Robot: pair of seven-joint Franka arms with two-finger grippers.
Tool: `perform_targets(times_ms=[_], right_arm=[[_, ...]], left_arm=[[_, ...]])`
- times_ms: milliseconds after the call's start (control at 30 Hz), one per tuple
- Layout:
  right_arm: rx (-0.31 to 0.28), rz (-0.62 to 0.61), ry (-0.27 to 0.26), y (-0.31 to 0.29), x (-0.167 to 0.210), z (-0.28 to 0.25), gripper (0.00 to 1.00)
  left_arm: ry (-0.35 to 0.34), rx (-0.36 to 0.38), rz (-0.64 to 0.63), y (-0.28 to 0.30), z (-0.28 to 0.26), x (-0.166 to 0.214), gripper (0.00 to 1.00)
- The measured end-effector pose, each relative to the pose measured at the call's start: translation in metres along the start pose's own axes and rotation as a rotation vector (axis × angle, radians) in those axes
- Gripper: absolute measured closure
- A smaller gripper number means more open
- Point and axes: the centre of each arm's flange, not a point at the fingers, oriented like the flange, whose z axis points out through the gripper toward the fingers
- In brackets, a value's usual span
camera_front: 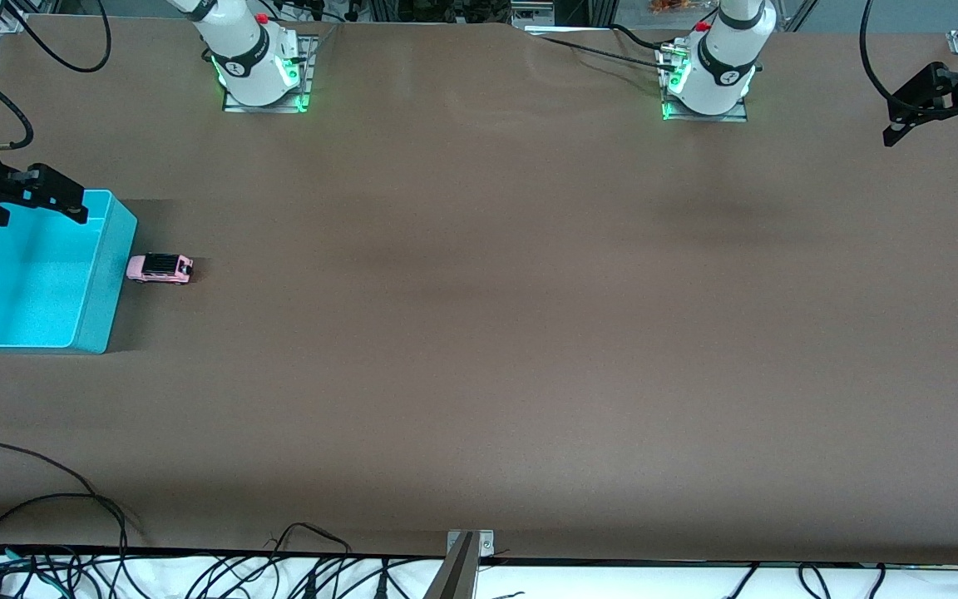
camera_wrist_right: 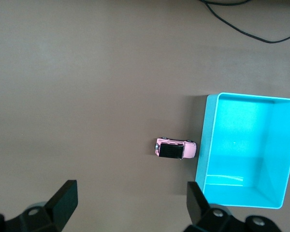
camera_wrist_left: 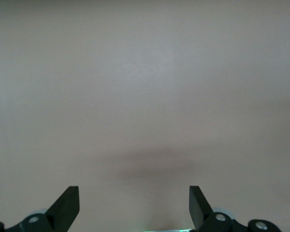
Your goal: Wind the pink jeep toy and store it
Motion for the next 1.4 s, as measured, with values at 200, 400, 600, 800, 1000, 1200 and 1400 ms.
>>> perform_targets(times_ms=[200, 400, 600, 800, 1000, 1200, 1400], right_arm=[[0.0, 0.0, 0.0, 0.0, 0.0, 0.0, 0.0], [0.0, 0.0, 0.0, 0.0, 0.0, 0.0, 0.0], [0.0, 0.0, 0.0, 0.0, 0.0, 0.0, 0.0], [0.0, 0.0, 0.0, 0.0, 0.0, 0.0, 0.0], [0.0, 0.0, 0.0, 0.0, 0.0, 0.0, 0.0], [0.0, 0.0, 0.0, 0.0, 0.0, 0.0, 0.0], [0.0, 0.0, 0.0, 0.0, 0.0, 0.0, 0.0]], left_arm=[[0.005, -0.059, -0.034, -0.014, 0.001, 0.0, 0.0], [0.004, -0.086, -0.045, -0.019, 0.003, 0.001, 0.0], [0.001, -0.094, -0.028, -0.012, 0.004, 0.003, 0.0], [0.001, -0.102, -0.037, -0.019, 0.005, 0.002, 0.0], [0.001, -0.103, -0.04, -0.02, 0.005, 0.002, 0.0], [-0.003, -0.103, -0.045, -0.023, 0.007, 0.003, 0.0], [-0.028, -0.106, -0.046, -0.023, 0.011, 0.003, 0.0]])
